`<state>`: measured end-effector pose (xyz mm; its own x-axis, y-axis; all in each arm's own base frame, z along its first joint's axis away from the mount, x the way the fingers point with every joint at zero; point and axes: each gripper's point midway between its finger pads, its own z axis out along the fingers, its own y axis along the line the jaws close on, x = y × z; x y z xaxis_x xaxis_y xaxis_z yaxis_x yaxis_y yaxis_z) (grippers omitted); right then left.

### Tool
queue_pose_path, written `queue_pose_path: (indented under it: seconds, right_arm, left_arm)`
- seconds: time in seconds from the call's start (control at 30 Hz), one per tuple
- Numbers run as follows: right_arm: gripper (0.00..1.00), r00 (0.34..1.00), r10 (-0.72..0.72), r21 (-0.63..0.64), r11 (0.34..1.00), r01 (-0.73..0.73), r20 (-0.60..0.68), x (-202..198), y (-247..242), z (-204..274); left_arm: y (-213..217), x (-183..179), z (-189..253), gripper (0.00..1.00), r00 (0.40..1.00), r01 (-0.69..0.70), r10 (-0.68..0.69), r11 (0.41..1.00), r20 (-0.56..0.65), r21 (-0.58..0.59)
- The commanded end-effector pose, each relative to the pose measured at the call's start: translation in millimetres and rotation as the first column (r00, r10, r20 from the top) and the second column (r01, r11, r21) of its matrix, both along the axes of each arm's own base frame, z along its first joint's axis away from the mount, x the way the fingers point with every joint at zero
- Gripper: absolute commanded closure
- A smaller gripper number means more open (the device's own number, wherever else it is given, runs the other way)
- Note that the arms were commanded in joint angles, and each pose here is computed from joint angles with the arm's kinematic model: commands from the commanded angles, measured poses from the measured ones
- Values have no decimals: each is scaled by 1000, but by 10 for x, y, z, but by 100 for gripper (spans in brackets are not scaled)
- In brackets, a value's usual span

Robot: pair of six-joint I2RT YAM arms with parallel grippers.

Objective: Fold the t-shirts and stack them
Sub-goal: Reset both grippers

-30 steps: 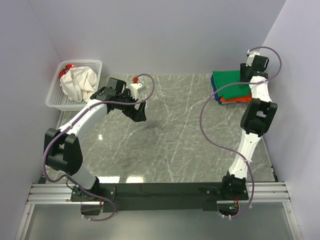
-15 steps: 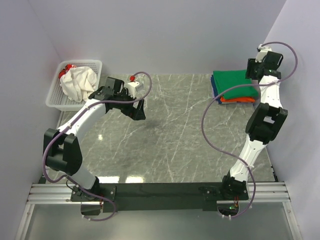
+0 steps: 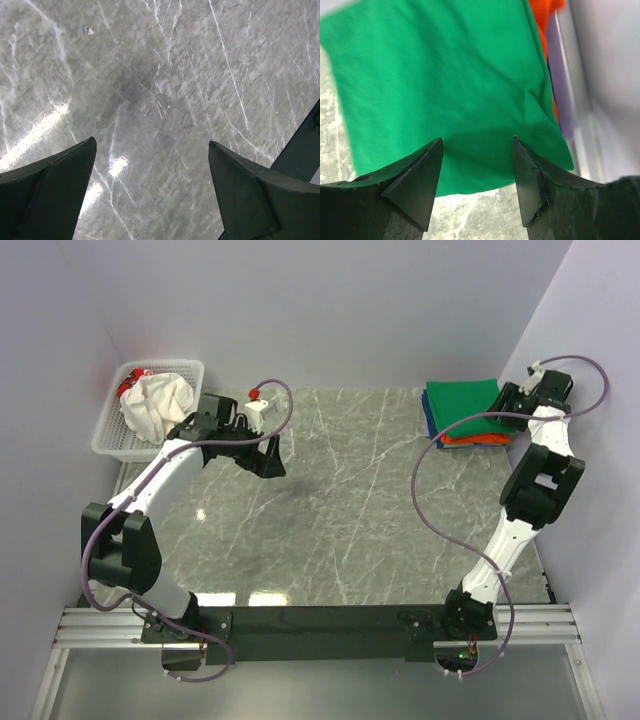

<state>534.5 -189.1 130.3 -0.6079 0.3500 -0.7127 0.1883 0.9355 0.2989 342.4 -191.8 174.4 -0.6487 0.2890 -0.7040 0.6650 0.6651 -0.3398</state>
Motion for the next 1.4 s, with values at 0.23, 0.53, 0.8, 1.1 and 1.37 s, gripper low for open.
queue_pose_path:
  seconds: [0.23,0.53,0.8,1.1,1.37]
  right_arm:
    - [34,995,-95,145,985,97,-19,-309,-52,-93]
    - [32,997,31,129,991,-39,65,-966,489,525]
    - [32,973,206,33,977,-211,101,-1703,1115,807]
    - [31,863,505,-176,851,-495,15,-2383,2321,546]
    - [14,771,636,-206,751,-627,-28,-2764,2808,353]
  left_arm:
    - [149,-15,212,1,998,-43,45,998,49,-41]
    - [452,28,246,1,978,-207,207,978,15,-21]
    - [831,-77,383,1,950,-301,304,952,66,-52]
    - [1021,-452,157,1,951,-296,288,953,111,59]
    - [1342,-659,129,1,888,-417,370,897,272,143]
